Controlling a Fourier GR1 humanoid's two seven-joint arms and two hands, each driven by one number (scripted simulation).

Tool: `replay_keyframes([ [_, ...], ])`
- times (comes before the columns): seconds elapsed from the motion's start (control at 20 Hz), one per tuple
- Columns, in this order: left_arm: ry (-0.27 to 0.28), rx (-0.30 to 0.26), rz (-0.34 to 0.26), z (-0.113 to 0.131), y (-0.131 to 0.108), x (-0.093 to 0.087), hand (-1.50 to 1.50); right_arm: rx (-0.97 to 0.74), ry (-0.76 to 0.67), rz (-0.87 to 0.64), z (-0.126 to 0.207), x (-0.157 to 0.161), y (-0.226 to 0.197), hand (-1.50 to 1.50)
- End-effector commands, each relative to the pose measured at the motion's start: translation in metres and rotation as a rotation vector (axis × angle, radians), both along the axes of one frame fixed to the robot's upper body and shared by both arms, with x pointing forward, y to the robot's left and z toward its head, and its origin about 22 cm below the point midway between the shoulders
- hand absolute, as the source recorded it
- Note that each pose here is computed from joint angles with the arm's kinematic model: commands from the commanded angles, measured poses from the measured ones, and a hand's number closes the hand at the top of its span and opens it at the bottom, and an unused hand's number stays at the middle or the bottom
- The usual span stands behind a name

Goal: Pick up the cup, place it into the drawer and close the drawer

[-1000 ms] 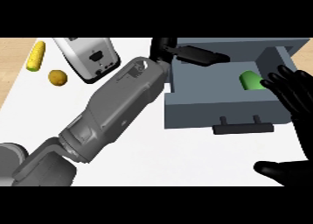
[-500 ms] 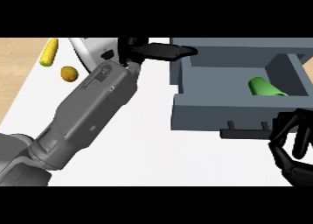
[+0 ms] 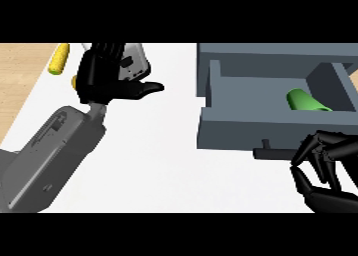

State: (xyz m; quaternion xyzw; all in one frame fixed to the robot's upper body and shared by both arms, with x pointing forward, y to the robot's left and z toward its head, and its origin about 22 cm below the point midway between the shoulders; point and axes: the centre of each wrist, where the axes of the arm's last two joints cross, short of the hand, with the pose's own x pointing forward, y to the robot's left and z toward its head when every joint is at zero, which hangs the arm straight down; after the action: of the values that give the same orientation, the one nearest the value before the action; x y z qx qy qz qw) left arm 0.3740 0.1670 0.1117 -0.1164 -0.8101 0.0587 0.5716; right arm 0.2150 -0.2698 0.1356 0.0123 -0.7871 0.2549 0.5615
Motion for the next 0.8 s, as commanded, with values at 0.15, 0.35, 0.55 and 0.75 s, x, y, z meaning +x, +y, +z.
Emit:
replay_keyframes([
  [0.15,0.024,-0.04,0.013,-0.013,0.048,-0.049,-1.5,-0.193,-0.018,-0.023,-0.014,0.024,0.011,1.5],
  [0.35,0.03,-0.016,-0.009,-0.022,0.067,-0.061,-1.5,-0.431,-0.127,0.039,-0.027,0.019,0.033,1.5],
  [0.55,0.021,-0.028,0.017,-0.035,0.091,-0.072,-1.5,-0.581,-0.106,0.035,-0.062,0.036,0.024,1.5],
  [0.75,0.013,0.001,0.027,-0.032,0.143,-0.091,-1.5,-0.607,-0.108,0.019,-0.08,0.055,0.042,1.5],
])
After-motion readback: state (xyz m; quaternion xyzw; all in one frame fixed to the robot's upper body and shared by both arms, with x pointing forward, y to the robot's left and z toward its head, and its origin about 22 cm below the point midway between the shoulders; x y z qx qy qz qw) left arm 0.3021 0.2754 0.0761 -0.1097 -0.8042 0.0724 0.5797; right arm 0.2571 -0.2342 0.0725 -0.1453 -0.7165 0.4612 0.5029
